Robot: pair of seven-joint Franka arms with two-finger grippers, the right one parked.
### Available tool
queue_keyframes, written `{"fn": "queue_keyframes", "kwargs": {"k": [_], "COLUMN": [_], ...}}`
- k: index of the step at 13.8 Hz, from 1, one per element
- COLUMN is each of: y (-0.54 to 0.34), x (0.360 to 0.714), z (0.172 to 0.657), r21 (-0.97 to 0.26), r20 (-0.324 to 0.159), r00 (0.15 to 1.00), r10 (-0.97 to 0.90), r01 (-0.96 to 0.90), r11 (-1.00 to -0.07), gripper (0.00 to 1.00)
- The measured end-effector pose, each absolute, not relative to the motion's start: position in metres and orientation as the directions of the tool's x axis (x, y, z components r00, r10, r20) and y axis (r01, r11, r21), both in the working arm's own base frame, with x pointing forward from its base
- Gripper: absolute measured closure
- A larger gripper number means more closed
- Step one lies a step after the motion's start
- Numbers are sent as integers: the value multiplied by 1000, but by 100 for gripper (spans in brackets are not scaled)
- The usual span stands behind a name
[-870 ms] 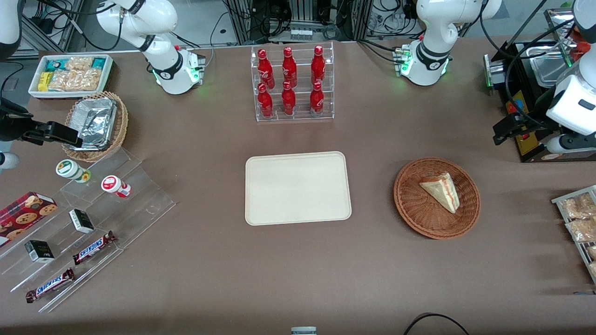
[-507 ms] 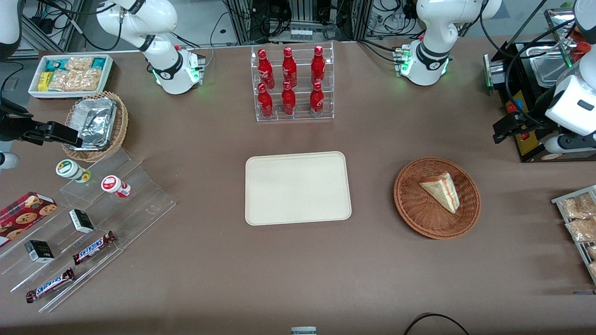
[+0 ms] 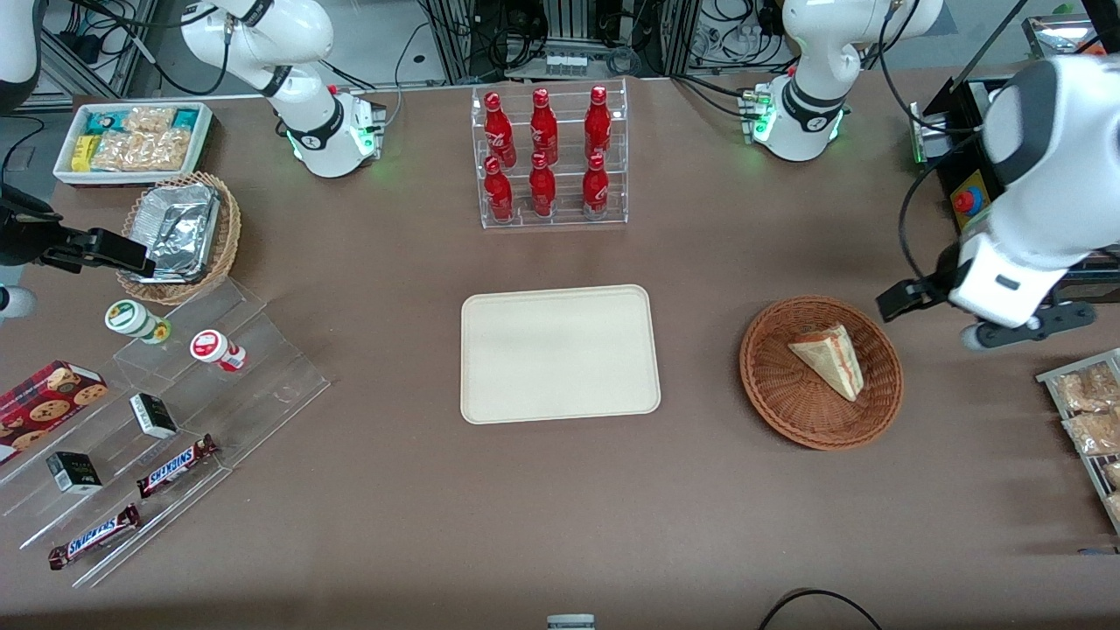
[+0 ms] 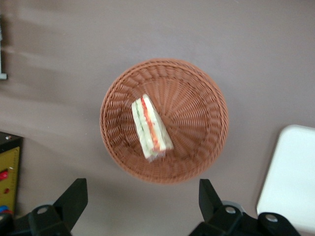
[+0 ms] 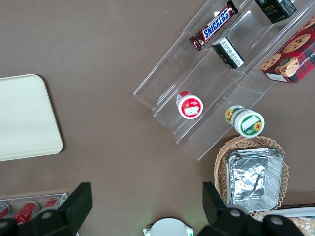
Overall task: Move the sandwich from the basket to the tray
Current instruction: 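Lower the open left gripper over the wrapped sandwich in the basket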
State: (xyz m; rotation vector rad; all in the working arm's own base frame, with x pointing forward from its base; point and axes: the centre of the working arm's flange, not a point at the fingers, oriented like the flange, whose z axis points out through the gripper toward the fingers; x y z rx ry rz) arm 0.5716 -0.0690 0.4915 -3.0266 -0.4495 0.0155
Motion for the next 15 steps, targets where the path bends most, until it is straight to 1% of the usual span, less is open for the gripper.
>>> {"fn": "queue_keyframes", "kwargs": {"k": [2, 5, 8, 9, 11, 15], "y": [-86, -91, -83, -80, -75, -61], "x": [566, 556, 545, 542, 538, 528], "z": [459, 413, 384, 377, 366, 343], "r21": [-112, -77, -31, -17, -10, 21], "r20": [40, 87, 122, 128, 126, 127], "r00": [934, 892, 833, 808, 777, 748], "r10": [354, 444, 540, 576, 617, 652], "r01": [356, 451, 547, 582, 623, 655], "r11": [-928, -889, -836, -813, -782, -755], "gripper": [0, 0, 0, 0, 0, 0]}}
